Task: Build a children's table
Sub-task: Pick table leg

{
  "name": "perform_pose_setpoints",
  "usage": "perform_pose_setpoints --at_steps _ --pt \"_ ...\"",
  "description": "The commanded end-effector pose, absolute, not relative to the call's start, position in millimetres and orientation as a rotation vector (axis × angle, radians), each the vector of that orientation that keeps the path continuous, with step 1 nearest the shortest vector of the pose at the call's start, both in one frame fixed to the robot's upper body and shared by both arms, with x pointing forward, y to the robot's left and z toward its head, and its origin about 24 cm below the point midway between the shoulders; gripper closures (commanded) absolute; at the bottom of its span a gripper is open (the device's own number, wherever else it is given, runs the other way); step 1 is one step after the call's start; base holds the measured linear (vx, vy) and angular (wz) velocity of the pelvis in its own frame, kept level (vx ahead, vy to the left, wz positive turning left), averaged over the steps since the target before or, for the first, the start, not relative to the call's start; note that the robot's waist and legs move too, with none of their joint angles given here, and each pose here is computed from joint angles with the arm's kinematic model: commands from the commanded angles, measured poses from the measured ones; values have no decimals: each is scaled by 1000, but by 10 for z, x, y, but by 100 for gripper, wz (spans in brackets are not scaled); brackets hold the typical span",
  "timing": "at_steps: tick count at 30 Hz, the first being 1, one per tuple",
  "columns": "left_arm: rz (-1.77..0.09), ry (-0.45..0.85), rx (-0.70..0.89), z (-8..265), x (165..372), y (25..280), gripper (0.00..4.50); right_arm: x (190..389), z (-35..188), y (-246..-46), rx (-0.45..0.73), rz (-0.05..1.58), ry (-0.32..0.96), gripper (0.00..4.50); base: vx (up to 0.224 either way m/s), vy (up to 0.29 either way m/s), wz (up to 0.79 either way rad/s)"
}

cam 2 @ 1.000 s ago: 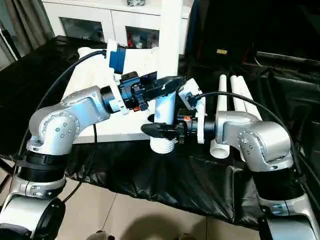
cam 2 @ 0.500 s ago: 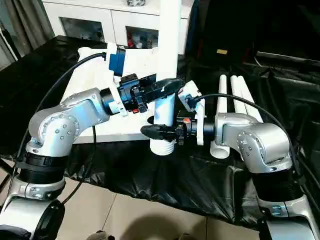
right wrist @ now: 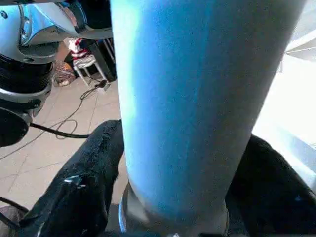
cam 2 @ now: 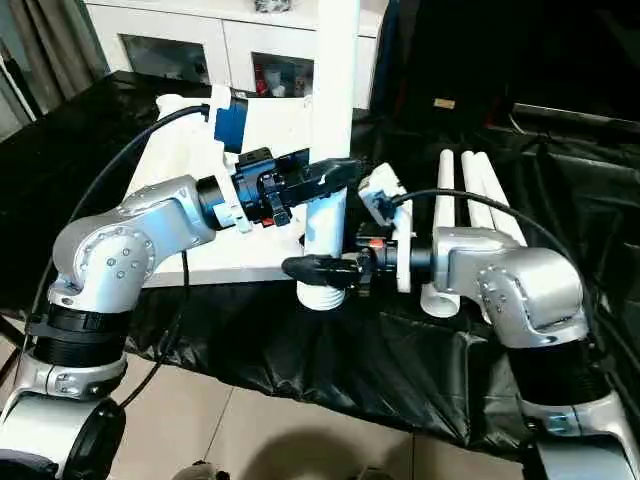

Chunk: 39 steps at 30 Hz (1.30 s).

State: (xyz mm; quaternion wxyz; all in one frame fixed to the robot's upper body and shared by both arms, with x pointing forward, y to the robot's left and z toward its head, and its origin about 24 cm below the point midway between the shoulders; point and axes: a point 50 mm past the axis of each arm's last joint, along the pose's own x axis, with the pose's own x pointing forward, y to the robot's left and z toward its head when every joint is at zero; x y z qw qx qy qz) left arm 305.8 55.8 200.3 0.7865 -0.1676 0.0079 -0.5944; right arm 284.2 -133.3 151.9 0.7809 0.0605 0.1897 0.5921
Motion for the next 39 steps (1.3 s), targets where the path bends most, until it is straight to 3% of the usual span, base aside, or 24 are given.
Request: perform_pose_setpoints --at_steps 1,9,14,19,30,32,35,39 --pt "-1310 -13 -340 2068 3029 537 262 2829 1574 -1357 140 1291 381 112 0 0 0" --pt "-1324 -12 -342 2062 3011 521 262 2860 1577 -1338 164 1274 377 112 0 0 0" --pt "-1325 -13 -344 2062 3010 519 262 2840 1557 -1340 154 1285 397 151 0 0 0" --pt "-1328 -13 -344 2060 3007 519 262 2837 1547 -1346 154 1281 403 217 0 0 0" --pt "-1325 -19 -338 2060 3003 519 263 2826 1537 -1331 157 1279 402 256 0 0 0" --pt "-1303 -25 -375 2082 3026 510 193 2823 1536 -1326 159 1277 398 257 0 0 0" --pt "-1283 -93 -442 2180 3041 541 190 2822 1537 -1318 159 1272 384 257 0 0 0" --pt "-1213 -205 -491 2292 3074 615 150 2861 1572 -1310 179 1236 330 257 0 0 0"
